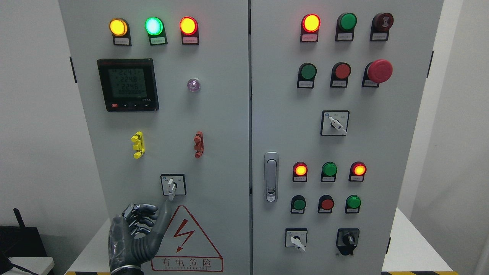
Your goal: Turn on light switch 1
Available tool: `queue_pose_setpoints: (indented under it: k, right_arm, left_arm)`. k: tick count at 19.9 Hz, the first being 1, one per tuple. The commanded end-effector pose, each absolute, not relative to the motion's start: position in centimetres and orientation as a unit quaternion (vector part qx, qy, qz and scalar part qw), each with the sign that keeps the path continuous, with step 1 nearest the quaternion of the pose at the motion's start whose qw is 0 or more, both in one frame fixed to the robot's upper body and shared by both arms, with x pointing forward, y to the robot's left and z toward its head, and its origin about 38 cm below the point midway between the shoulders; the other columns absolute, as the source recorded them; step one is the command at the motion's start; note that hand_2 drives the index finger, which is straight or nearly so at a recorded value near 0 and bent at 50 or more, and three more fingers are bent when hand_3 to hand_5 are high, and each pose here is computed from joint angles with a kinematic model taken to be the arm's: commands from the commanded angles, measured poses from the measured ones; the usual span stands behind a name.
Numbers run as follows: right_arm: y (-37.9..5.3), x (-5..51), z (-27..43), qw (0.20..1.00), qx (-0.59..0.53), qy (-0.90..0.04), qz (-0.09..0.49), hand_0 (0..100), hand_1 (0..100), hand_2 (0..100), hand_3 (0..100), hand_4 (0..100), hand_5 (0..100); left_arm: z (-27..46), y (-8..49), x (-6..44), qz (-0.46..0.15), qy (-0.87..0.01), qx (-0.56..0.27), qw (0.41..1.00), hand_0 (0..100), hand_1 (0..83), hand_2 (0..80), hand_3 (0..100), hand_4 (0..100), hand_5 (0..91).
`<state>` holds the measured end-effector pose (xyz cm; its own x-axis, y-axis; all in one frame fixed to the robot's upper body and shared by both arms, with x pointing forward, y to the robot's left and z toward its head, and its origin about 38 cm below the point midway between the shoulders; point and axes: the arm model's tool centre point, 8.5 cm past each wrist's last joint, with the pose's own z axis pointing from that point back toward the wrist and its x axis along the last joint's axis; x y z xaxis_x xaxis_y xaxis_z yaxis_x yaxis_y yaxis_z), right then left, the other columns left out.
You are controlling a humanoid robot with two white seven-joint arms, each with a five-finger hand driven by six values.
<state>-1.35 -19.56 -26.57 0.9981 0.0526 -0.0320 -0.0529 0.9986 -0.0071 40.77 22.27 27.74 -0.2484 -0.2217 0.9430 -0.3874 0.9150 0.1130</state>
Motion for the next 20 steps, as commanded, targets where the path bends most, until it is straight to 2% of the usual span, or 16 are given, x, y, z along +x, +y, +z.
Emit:
queue_pose_setpoints:
  k: [1,20]
  right_arm:
    - [-19.6,-1.4,-26.6,1.000,-0.004,0.016,0.018,12,39,0,0,0,0]
    - [-19.5,-1.4,-26.6,1.000,-0.004,0.016,0.017,12,39,0,0,0,0]
  left_arm:
    - [28.3,21.1,41.0,0.073,-0.785,0.191,0.584,8,52.2,54.7,72,74,69.0]
    - [29.2,21.0,41.8,0.088,-0.776,0.206,0.590,13,51.2,54.9,72,74,68.9]
